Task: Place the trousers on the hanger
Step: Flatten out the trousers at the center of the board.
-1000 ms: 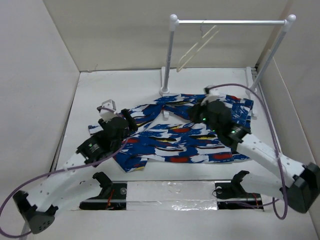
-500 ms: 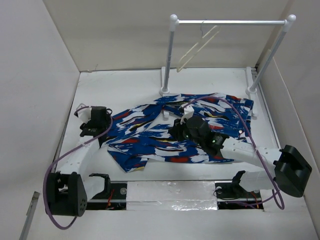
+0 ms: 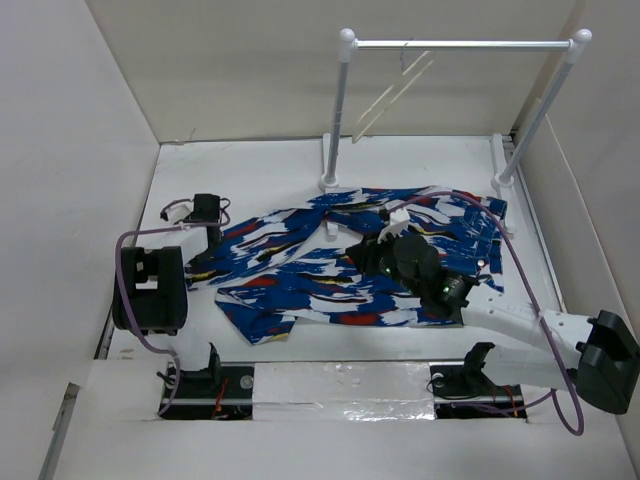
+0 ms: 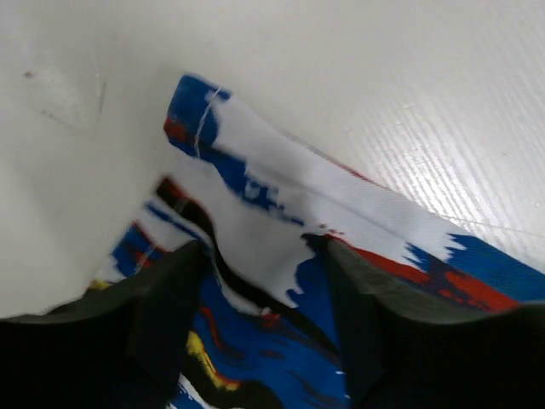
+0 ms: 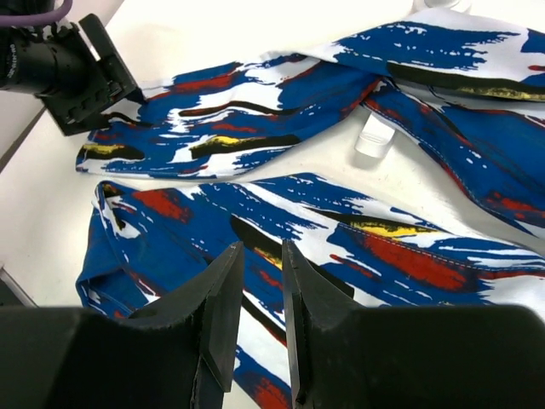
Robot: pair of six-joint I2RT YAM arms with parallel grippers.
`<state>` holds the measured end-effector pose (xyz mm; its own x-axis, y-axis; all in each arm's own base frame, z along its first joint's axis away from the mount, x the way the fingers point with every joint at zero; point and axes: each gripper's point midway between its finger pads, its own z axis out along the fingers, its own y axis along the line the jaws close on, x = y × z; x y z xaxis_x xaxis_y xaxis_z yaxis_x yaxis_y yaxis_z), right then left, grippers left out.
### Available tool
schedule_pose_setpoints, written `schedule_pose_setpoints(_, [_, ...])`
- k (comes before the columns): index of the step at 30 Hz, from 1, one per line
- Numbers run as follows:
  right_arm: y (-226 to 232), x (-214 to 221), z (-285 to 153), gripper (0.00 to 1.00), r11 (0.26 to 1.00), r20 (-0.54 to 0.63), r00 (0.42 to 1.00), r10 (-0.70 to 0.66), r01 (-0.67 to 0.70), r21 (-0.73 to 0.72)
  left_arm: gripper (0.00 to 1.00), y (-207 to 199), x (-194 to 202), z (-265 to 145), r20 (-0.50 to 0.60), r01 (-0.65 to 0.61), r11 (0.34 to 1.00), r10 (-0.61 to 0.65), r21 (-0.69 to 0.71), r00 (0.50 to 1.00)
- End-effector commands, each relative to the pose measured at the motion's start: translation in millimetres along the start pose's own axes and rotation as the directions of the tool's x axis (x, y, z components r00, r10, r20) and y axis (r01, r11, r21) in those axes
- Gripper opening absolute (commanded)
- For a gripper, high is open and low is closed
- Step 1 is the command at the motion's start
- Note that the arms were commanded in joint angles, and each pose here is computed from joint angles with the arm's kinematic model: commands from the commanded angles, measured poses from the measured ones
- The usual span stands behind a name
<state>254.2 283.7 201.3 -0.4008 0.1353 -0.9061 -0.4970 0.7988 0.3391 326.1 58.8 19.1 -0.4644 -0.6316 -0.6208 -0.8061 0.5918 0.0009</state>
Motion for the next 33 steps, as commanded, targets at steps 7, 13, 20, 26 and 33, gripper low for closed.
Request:
schedule_pose_setpoints(7, [-6, -28, -9, 0.31, 0.999, 0.114, 0.993, 0.044, -0.046, 0.014, 0.00, -32, -48, -4, 0.037, -0.081, 0.997, 0.081, -0.014, 0.996])
schedule_pose_setpoints(13, [-15, -27, -7, 0.31, 0.998, 0.118, 0.992, 0.038, -0.044, 0.054, 0.00, -95, -178, -81, 0.272, 0.006, 0.986, -0.052, 0.166, 0.961])
schedule_pose_setpoints(20, [-34, -30, -7, 0.31, 0.990, 0.127, 0.990, 0.064, -0.079, 0.114, 0.00, -124, -263, -196, 0.407, -0.010, 0.883, -0.207, 0.470, 0.889])
schedule_pose_setpoints(26, [-61, -44, -19, 0.31, 0.975, 0.212, 0.971, 0.109, -0.147, 0.169, 0.00, -97, -297, -293, 0.446, 0.009, 0.753, -0.400, 0.658, 0.801])
schedule_pose_setpoints(33, [-71, -38, -13, 0.30, 0.972, 0.189, 0.973, 0.131, -0.164, 0.168, 0.00, -52, -328, -357, 0.530, 0.005, 0.743, -0.482, 0.669, 0.698])
